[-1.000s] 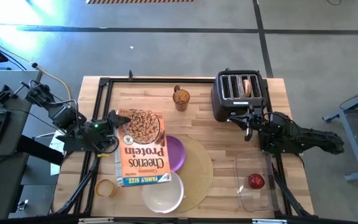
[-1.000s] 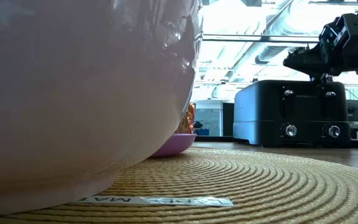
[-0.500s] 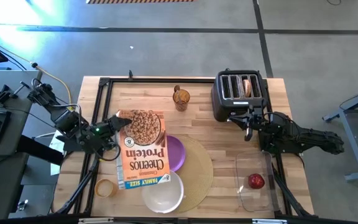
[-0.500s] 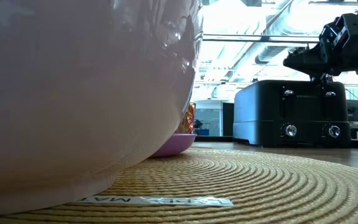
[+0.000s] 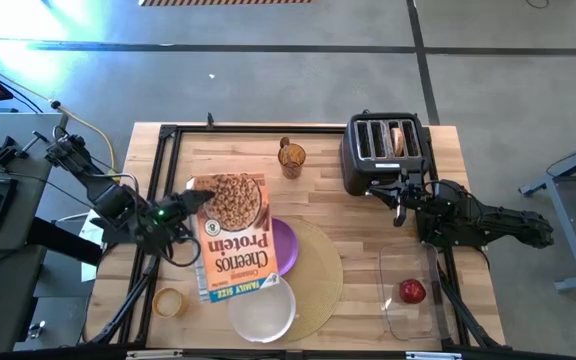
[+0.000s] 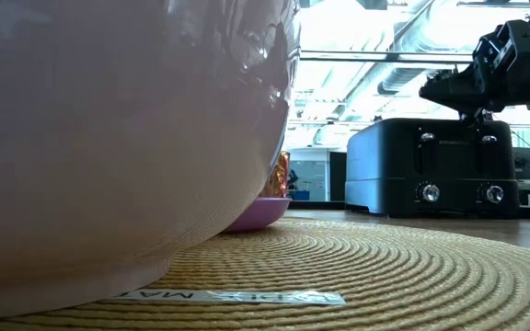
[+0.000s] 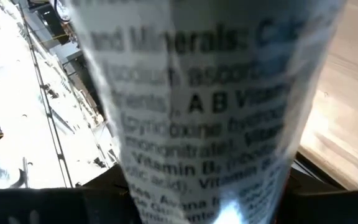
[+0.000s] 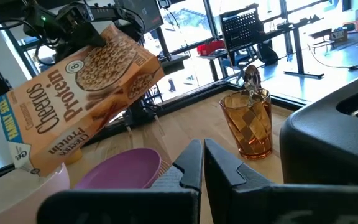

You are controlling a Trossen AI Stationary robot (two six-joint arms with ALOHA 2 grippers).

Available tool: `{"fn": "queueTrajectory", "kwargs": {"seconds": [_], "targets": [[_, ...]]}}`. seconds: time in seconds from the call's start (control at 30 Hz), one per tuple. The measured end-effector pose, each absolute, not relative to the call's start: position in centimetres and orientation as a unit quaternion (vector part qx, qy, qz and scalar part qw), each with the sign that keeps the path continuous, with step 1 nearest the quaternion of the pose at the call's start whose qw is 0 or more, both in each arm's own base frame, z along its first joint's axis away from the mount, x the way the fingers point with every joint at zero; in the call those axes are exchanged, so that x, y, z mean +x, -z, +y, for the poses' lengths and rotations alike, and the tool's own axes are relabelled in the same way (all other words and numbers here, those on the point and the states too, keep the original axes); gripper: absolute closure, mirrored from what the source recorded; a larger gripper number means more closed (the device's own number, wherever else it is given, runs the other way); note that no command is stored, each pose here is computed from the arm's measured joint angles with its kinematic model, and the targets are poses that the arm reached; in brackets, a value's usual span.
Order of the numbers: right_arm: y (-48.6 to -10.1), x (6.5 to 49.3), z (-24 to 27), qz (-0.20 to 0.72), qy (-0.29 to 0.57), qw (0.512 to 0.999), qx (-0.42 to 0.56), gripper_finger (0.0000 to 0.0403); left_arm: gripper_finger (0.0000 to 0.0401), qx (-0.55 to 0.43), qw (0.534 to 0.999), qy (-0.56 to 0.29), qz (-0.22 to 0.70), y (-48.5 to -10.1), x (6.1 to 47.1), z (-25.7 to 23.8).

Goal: Arrange a breakfast setting
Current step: Pour the cereal from the cereal box into the white bowl

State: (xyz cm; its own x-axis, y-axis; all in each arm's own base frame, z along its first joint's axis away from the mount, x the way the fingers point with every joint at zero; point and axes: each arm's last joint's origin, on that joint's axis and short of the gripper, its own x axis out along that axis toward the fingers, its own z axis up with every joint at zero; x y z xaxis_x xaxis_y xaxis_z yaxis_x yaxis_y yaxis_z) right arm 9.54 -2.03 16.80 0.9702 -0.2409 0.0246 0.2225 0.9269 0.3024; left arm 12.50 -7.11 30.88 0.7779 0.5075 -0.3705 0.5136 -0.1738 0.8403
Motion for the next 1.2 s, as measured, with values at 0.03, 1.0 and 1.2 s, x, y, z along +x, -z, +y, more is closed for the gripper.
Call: {"fn": "queueTrajectory", "kwargs": {"seconds": [0.03,1.0,1.2], "targets": [[-16.8,9.5,-2.0,-0.031,0.118,0.981,0.15,0.0402,0.0224,0.767,0.549,0.003,0.334,-30.9,12.5,-7.1],[-16.8,9.5,-2.0,-0.029,0.119,0.983,0.138,0.0402,0.0224,0.79,0.538,0.001,0.293,-31.0,11.7,-8.6],[-16.8,9.5,-2.0,-0.029,0.119,0.983,0.138,0.0402,0.0224,0.796,0.535,0.001,0.283,-31.0,11.5,-8.9]]}}
